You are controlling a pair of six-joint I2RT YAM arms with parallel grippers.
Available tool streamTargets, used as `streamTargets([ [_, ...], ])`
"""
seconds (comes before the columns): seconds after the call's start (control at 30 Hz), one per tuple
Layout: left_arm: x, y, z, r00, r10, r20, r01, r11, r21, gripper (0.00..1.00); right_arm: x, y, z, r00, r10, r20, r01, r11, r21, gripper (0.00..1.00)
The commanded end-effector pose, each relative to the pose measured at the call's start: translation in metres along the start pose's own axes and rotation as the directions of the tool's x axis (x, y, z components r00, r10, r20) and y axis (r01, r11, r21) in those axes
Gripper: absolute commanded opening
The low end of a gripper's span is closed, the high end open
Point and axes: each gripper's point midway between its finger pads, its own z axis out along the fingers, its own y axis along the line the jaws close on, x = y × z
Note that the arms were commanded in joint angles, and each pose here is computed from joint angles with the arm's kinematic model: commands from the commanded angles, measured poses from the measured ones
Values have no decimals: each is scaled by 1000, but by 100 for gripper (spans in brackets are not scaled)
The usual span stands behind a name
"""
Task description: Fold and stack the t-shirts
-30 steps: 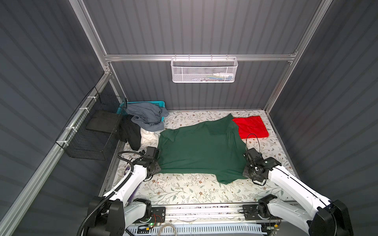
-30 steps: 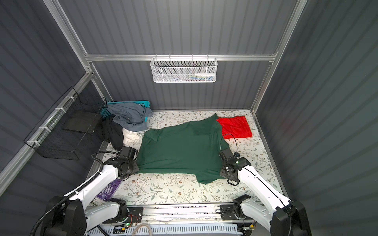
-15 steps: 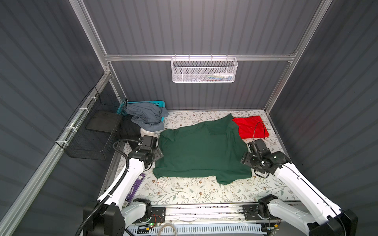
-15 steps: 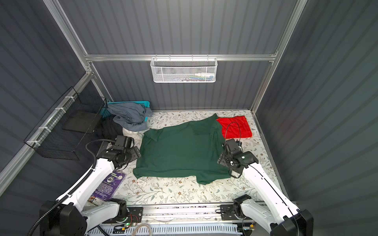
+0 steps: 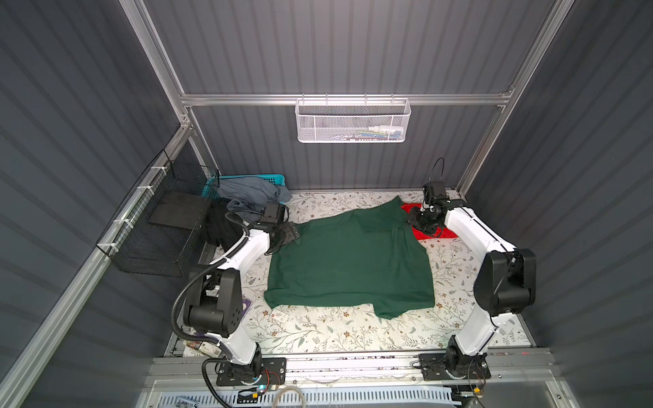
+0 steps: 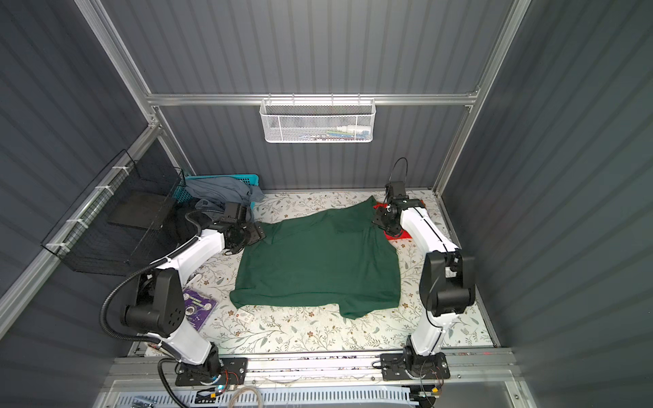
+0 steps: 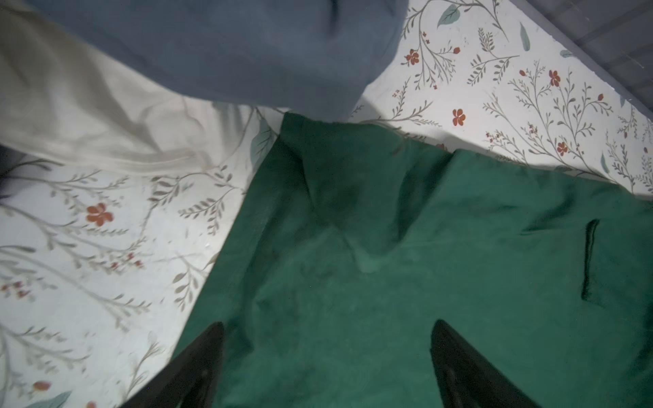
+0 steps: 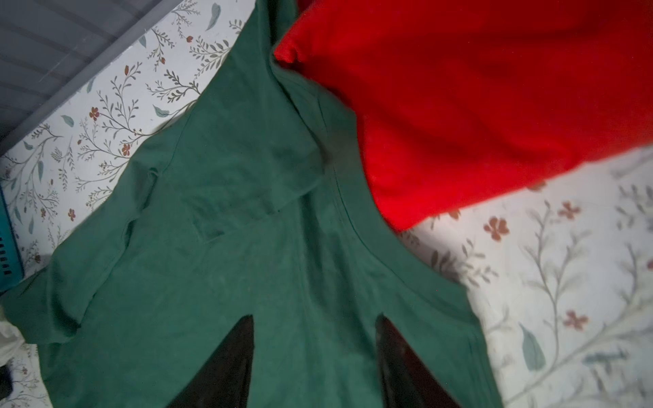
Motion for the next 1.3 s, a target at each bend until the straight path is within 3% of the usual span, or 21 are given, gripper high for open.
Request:
streamTargets([
  [0.0, -16, -20, 10, 999, 24, 22, -25, 998, 57, 91, -29, 13, 14, 999, -16, 38, 19, 998, -64, 55],
  [0.33, -32, -39, 36, 999, 34, 37, -37, 994, 99, 89, -57, 13, 64, 1000, -29, 10, 29, 996, -80, 44],
  [1.03, -47, -56, 30, 998, 43, 49, -49, 989, 137, 89, -11, 12, 98, 995, -6, -104, -3, 996, -87, 37],
  [1.27, -41, -55, 30, 998, 44, 35, -48, 989, 143, 89, -12, -8, 92, 996, -42, -79, 46, 998, 51, 40],
])
